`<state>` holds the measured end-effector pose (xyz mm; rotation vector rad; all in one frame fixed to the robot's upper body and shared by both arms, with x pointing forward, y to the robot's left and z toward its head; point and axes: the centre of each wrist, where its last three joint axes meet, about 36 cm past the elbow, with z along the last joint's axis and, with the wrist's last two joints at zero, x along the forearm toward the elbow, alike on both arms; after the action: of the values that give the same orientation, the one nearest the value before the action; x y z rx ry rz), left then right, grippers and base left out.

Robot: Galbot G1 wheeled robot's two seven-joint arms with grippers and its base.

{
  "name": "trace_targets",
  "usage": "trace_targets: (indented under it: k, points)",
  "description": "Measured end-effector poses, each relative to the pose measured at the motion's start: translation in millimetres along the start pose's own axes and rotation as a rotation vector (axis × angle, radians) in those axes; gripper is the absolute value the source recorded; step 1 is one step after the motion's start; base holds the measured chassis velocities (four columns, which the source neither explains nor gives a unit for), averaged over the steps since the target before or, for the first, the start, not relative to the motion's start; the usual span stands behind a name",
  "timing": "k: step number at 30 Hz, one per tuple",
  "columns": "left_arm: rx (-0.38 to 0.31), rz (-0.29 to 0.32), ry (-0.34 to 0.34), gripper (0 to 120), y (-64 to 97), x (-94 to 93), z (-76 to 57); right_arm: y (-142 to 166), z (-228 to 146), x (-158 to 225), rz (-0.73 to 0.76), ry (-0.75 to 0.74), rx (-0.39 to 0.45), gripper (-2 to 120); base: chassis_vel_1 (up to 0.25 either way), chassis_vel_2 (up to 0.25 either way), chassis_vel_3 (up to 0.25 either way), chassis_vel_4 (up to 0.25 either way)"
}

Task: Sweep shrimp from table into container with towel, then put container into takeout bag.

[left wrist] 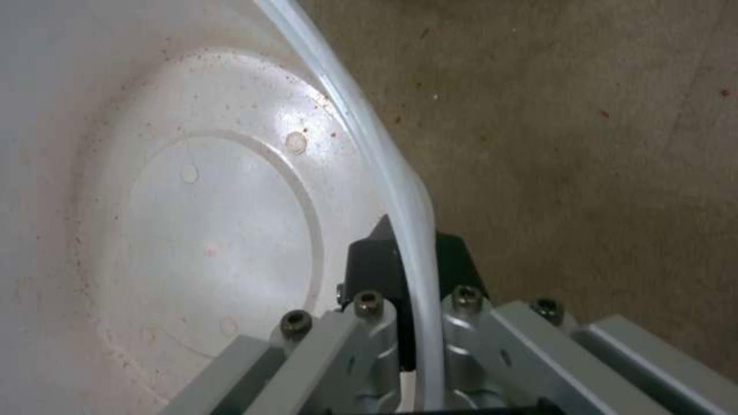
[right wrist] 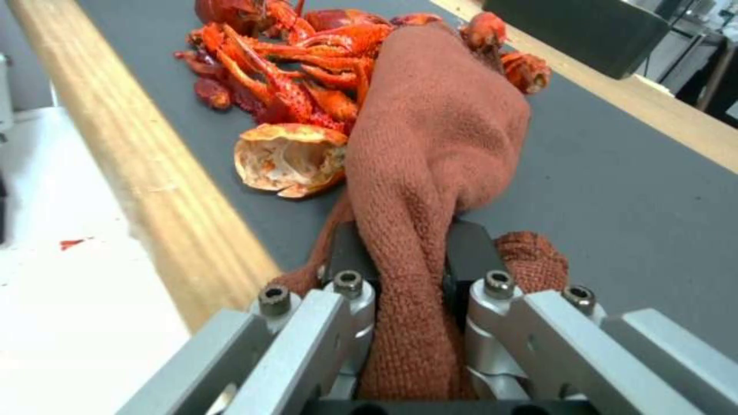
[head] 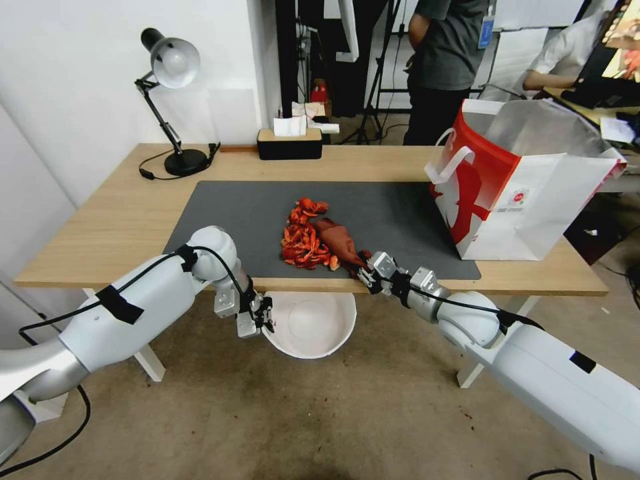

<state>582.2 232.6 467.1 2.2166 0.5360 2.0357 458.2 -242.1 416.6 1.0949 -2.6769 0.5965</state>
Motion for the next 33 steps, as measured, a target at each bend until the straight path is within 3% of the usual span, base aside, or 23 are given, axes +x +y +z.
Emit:
trace_targets:
  k: [33]
  points:
    - [0.015, -0.007, 0.002, 0, 0.0, 1.0, 4.1, 34, -10, 13, -0.035, 0.000, -0.028, 8, 0.000, 0.000, 0.000, 0.000]
